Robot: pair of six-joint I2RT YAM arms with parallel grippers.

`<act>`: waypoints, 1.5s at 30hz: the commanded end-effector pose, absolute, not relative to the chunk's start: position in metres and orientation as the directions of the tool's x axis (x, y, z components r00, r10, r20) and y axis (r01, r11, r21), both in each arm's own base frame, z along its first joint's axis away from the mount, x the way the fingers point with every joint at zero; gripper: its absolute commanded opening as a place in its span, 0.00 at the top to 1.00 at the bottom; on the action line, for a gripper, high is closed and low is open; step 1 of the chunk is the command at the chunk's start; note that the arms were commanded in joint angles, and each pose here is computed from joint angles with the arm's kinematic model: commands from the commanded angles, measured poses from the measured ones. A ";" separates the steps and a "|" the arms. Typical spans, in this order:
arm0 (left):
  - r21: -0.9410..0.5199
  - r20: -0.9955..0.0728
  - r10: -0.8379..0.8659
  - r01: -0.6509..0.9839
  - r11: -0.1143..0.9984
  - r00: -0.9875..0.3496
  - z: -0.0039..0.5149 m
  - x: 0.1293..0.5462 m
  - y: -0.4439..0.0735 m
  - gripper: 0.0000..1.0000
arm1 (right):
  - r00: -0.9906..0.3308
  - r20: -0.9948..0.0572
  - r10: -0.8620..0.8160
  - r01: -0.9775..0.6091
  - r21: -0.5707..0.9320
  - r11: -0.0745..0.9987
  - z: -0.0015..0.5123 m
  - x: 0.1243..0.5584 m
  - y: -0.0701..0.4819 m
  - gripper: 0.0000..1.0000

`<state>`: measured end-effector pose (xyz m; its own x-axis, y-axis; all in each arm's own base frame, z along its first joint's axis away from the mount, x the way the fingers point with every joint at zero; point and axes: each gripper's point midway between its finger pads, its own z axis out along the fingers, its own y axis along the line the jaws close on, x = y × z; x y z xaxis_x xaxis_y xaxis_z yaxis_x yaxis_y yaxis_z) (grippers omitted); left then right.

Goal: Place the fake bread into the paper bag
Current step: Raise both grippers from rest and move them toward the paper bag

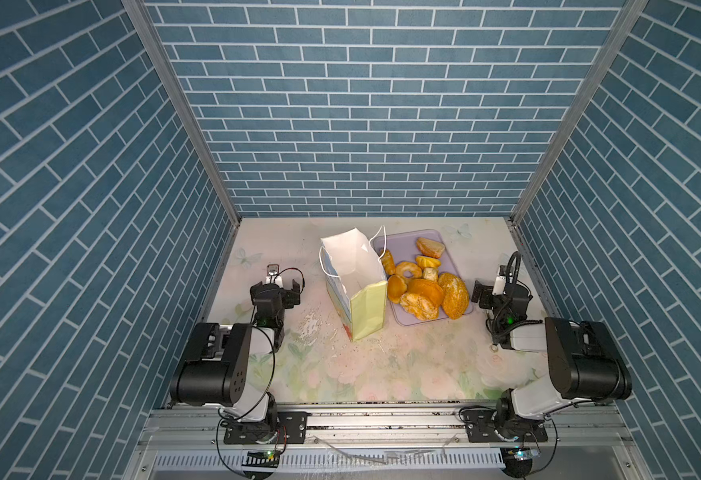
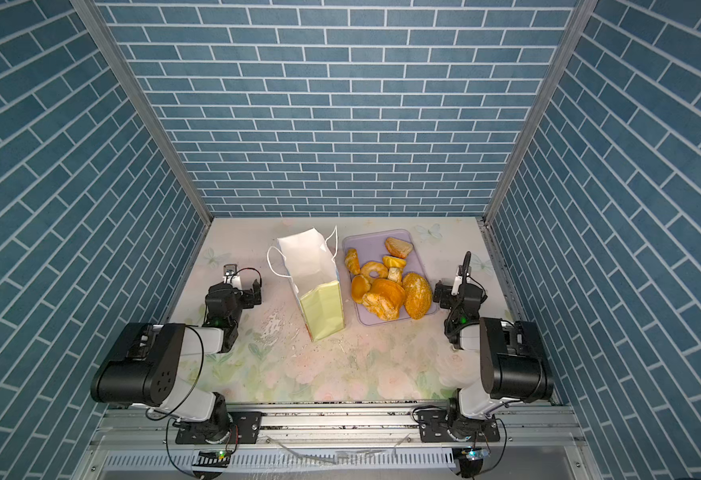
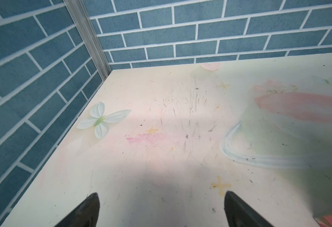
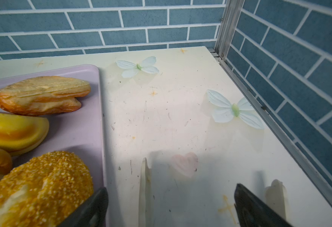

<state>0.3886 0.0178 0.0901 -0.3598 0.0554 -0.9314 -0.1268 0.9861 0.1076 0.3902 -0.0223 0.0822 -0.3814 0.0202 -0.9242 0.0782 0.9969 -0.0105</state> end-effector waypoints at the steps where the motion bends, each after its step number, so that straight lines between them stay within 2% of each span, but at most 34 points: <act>1: 0.116 -0.936 0.066 -0.126 0.985 -0.345 0.095 0.392 0.017 0.01 | -0.365 -0.931 0.015 0.070 -0.011 0.997 0.088 0.395 -0.022 0.01; 33: 0.115 -0.935 0.070 -0.111 0.987 -0.348 0.095 0.393 0.014 0.00 | -0.358 -0.934 0.010 0.066 -0.014 0.998 0.090 0.395 -0.021 0.01; 41: 0.028 -0.948 -0.035 -0.191 0.981 -0.316 0.131 0.380 0.039 0.01 | -0.232 -0.972 0.021 0.116 -0.006 0.993 0.135 0.366 -0.028 0.01; 45: -0.049 -0.946 -0.109 -0.198 0.979 -0.306 0.169 0.369 0.037 0.00 | -0.243 -0.969 0.047 0.110 0.021 0.994 0.168 0.359 -0.025 0.03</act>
